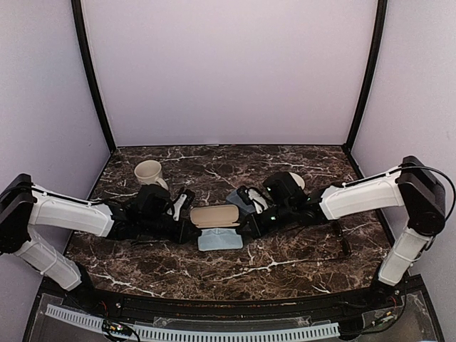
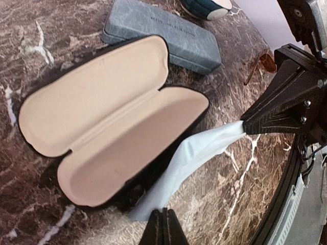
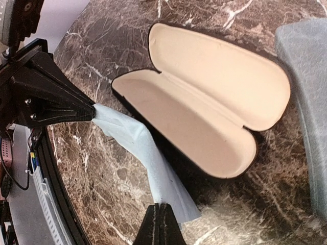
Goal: Organize the sunglasses
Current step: Pick up the folded cleaning cloth from the center of the board, then place the folded cleaning cloth in the sunglasses case.
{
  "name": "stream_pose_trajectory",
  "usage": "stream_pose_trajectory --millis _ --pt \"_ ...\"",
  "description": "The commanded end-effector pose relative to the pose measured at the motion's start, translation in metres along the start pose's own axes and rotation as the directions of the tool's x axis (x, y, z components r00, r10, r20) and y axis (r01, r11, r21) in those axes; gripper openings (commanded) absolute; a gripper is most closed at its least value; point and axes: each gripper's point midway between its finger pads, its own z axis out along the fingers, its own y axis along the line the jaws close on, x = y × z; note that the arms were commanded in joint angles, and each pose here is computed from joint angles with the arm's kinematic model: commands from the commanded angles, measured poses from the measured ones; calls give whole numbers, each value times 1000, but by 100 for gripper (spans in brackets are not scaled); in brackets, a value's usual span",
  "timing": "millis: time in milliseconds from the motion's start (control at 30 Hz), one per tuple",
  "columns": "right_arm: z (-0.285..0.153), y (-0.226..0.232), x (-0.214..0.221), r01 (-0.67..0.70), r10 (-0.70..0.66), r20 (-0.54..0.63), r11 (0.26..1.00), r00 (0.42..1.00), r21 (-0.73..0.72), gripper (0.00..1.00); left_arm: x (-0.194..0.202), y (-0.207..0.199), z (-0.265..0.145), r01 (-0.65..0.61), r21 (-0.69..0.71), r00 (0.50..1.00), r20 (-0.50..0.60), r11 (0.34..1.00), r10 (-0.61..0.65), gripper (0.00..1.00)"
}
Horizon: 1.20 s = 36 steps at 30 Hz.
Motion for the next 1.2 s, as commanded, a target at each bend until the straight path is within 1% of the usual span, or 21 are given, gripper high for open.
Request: stream_pose_trajectory --millis 0,367,667,767,833,1167 --pt "2 -7 -25 48 -48 31 999 998 23 0 -20 8 -2 -24 -36 1000 19 999 25 0" --pt "11 -23 -51 43 -45 36 997 998 56 0 -49 21 -4 -7 -57 998 65 998 11 0" --pt "17 -37 -56 23 -25 25 997 999 72 0 -55 30 4 9 -73 999 52 997 -5 0" --pt "17 -39 -56 19 -21 26 997 999 74 0 -60 31 3 16 -74 998 68 997 -11 0" --pt "16 -36 -69 26 -30 49 997 998 67 0 -63 32 3 19 -76 997 74 997 -13 0" --pt "16 -38 -80 27 -31 59 997 998 69 0 -70 35 3 32 -83 996 85 996 -24 0"
